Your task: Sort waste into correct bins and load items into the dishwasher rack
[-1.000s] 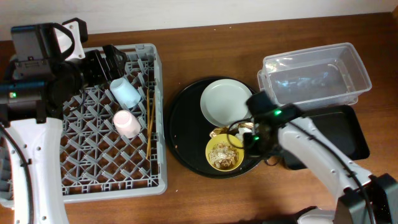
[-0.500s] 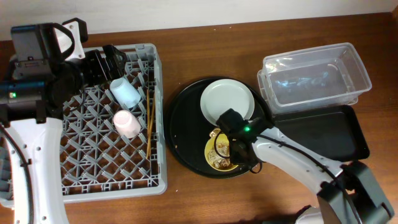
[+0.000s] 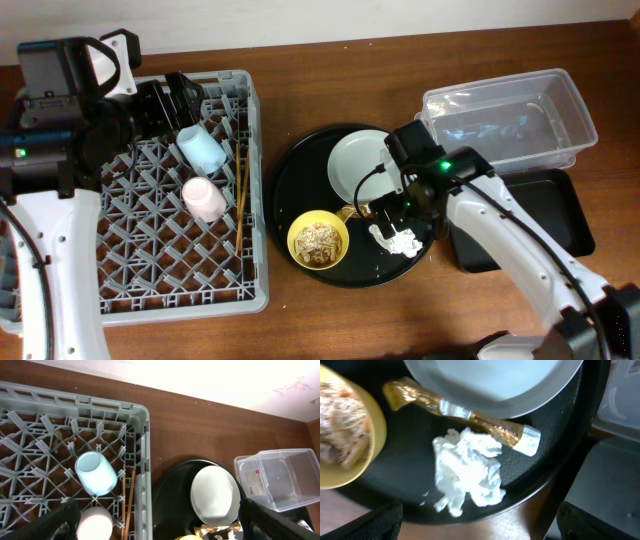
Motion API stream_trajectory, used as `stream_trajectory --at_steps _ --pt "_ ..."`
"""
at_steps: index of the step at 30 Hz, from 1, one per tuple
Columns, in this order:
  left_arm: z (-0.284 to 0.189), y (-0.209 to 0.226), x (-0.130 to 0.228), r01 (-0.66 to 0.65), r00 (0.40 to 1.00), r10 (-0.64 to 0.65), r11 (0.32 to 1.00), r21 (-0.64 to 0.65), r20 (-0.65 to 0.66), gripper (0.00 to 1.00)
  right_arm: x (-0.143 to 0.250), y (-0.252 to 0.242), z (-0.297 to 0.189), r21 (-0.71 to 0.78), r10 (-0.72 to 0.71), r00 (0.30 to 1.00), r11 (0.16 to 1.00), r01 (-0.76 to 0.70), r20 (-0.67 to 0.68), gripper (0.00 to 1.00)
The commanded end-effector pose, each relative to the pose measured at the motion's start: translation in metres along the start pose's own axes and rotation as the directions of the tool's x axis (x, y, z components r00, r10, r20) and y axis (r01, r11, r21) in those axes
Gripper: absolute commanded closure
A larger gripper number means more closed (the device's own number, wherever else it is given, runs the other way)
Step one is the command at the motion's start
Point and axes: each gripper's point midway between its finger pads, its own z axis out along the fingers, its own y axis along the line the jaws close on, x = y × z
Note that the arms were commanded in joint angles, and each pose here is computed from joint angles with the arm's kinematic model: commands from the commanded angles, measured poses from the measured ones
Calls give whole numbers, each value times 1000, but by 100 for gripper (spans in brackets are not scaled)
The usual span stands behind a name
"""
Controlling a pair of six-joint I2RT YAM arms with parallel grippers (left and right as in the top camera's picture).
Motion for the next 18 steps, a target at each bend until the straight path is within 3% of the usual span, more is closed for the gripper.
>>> stream_trajectory --at_steps 1,8,13,14,15,18 --pt "2 -2 0 -4 1000 4 1000 11 -5 1 2 -1 33 3 -149 988 989 150 -44 1" --pt "2 -2 0 -4 1000 4 1000 11 -5 1 11 7 75 -70 -261 956 965 254 -130 1" --pt "2 -2 0 -4 1000 4 1000 11 -5 1 10 7 96 -77 -263 952 964 254 -156 1" --pt "2 -2 0 -4 1000 4 1000 11 -5 1 10 7 96 -77 -263 952 964 254 -157 3" --pt "2 -2 0 -4 1000 4 1000 11 -5 1 11 7 96 -78 -263 951 964 253 -161 13" --pt "2 -2 0 -4 1000 4 1000 11 -5 1 21 7 81 -97 -264 936 964 248 -231 14"
